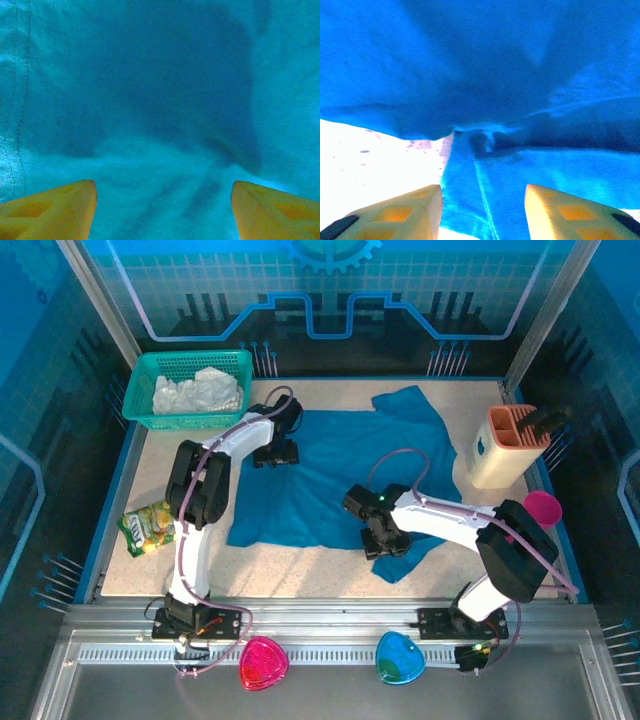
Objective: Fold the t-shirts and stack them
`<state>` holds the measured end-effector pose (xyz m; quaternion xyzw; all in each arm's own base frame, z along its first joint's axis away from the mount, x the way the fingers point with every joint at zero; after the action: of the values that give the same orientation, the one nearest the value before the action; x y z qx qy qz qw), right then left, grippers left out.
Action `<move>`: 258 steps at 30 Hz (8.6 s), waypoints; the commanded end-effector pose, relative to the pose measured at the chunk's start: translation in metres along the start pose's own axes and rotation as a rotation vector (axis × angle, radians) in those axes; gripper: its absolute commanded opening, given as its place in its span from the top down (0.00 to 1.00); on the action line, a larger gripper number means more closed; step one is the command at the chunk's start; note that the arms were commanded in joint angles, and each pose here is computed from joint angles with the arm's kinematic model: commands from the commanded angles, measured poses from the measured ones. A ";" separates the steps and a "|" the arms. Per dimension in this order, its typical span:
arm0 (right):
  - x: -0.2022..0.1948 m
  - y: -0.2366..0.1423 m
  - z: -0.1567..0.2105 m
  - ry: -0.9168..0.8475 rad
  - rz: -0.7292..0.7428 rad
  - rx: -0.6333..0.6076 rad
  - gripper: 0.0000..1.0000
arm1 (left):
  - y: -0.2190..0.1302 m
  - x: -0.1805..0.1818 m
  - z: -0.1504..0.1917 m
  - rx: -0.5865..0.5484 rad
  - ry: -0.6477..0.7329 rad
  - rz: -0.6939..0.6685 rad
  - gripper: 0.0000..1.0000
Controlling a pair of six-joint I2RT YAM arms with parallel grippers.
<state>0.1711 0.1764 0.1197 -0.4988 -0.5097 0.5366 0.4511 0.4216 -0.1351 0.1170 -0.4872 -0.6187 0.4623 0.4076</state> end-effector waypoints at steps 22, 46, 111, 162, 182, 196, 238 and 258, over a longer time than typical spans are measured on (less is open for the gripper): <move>-0.008 0.022 0.002 0.043 0.106 0.029 0.82 | -0.013 -0.011 0.002 0.000 0.043 0.039 0.28; -0.099 -0.023 0.081 0.489 0.291 -0.154 1.00 | 0.023 -0.018 0.006 0.032 0.051 0.044 0.43; -0.134 0.048 -0.178 0.369 -0.051 -0.022 0.80 | -0.001 0.012 -0.003 -0.003 0.017 -0.009 0.45; -0.179 0.045 -0.364 0.079 -0.001 -0.248 1.00 | 0.071 -0.047 -0.067 -0.002 0.020 0.019 0.74; -0.170 -0.028 -0.277 0.140 -0.023 -0.335 1.00 | -0.011 -0.031 -0.035 -0.128 0.007 0.007 0.89; -0.149 0.016 -0.208 0.182 0.001 -0.179 1.00 | -0.019 -0.020 0.032 -0.106 -0.019 -0.087 0.65; -0.149 -0.015 -0.183 0.198 -0.100 -0.221 0.94 | 0.048 0.057 -0.071 -0.055 -0.089 -0.015 0.52; -0.149 -0.014 -0.182 0.208 -0.122 -0.230 0.99 | -0.030 0.021 -0.071 -0.293 0.045 -0.018 0.52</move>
<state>0.3696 0.0503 0.1436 -0.5660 -0.5461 0.4066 0.4649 0.4723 -0.1161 0.1209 -0.5324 -0.6463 0.3997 0.3729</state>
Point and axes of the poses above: each hand's point on the last joint's axis, 136 mm out from that joint toward the fingers, its own y axis out along the fingers, its own x axis along the line the jaws close on, z = x × y, the point moved 8 cm from there along -y, back along the fingers, and after that the axes turned 2 degrees about y, right-handed, at the moved point
